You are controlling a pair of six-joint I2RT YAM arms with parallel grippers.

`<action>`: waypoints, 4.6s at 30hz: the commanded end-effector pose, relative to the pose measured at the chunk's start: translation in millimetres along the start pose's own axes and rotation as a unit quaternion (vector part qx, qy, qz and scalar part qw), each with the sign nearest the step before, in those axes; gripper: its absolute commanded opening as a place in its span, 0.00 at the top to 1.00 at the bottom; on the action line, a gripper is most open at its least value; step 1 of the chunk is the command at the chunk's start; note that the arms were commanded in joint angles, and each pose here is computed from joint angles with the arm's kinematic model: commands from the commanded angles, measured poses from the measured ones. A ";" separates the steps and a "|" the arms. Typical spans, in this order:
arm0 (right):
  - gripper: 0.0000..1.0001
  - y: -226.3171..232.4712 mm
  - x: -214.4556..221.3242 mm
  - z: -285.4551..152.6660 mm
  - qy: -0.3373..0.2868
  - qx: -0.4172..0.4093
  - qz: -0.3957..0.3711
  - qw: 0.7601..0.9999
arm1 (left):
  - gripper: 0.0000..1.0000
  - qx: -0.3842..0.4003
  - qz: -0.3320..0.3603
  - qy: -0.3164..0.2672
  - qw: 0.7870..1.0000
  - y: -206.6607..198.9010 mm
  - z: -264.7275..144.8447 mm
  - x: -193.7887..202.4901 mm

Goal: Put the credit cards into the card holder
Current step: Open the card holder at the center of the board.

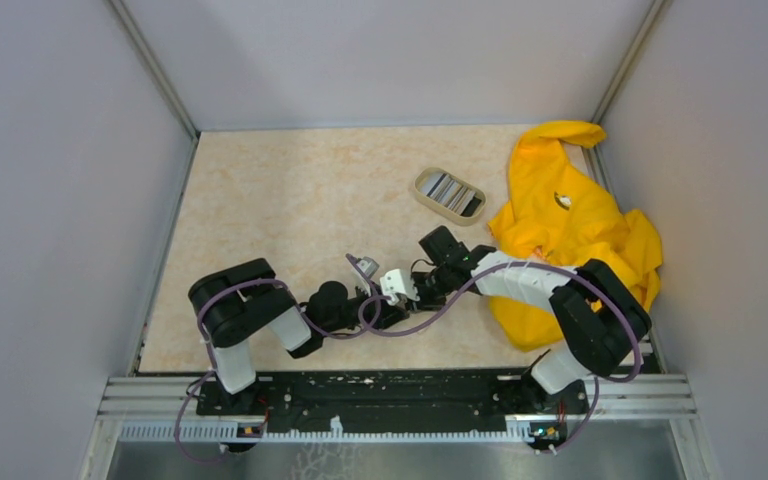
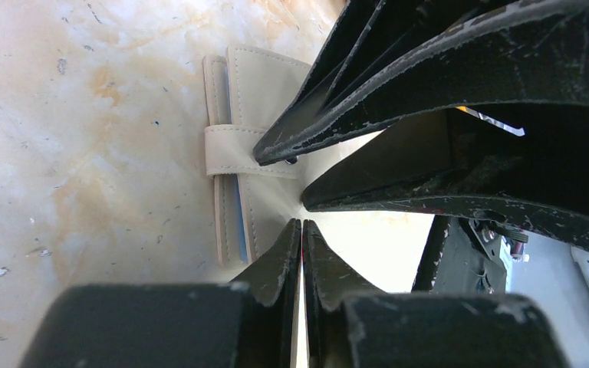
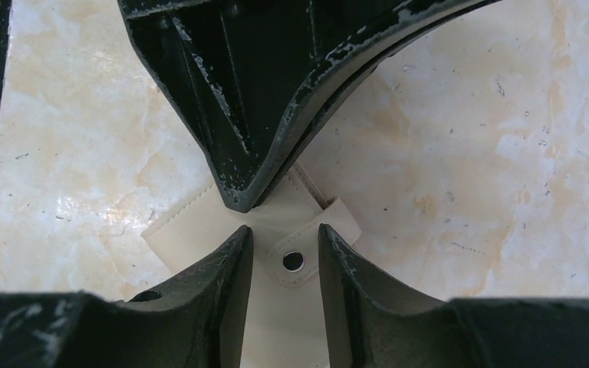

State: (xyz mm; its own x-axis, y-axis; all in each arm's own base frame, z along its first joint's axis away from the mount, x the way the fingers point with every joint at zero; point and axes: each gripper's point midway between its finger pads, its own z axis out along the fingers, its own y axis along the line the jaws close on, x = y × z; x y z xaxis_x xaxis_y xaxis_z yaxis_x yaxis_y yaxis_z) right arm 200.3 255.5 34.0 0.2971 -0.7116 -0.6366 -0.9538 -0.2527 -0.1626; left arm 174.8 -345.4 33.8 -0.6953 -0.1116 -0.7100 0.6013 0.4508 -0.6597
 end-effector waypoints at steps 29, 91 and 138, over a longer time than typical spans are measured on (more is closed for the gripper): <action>1.00 -40.8 1.8 -36.6 0.030 0.088 0.030 0.995 | 0.93 -0.067 -0.015 0.046 0.997 36.4 -8.9 35.2; 1.00 -57.3 -17.6 -61.0 -0.069 0.113 0.143 0.981 | 0.93 -0.056 0.014 0.023 0.998 -5.8 13.6 -29.2; 1.00 -78.4 -30.4 -128.8 -0.195 0.169 0.220 0.941 | 0.14 0.053 0.353 -0.088 0.930 -32.4 12.6 -85.5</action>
State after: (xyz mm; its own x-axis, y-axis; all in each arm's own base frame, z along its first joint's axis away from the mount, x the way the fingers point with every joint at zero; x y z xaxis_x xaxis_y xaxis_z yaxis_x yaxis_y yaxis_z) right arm 273.1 205.8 154.7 -0.1462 -0.4158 -0.8976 -0.9445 0.3285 0.0016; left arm 208.0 -340.7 84.6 -0.1090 0.1473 -0.9831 0.9163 0.3982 -0.0419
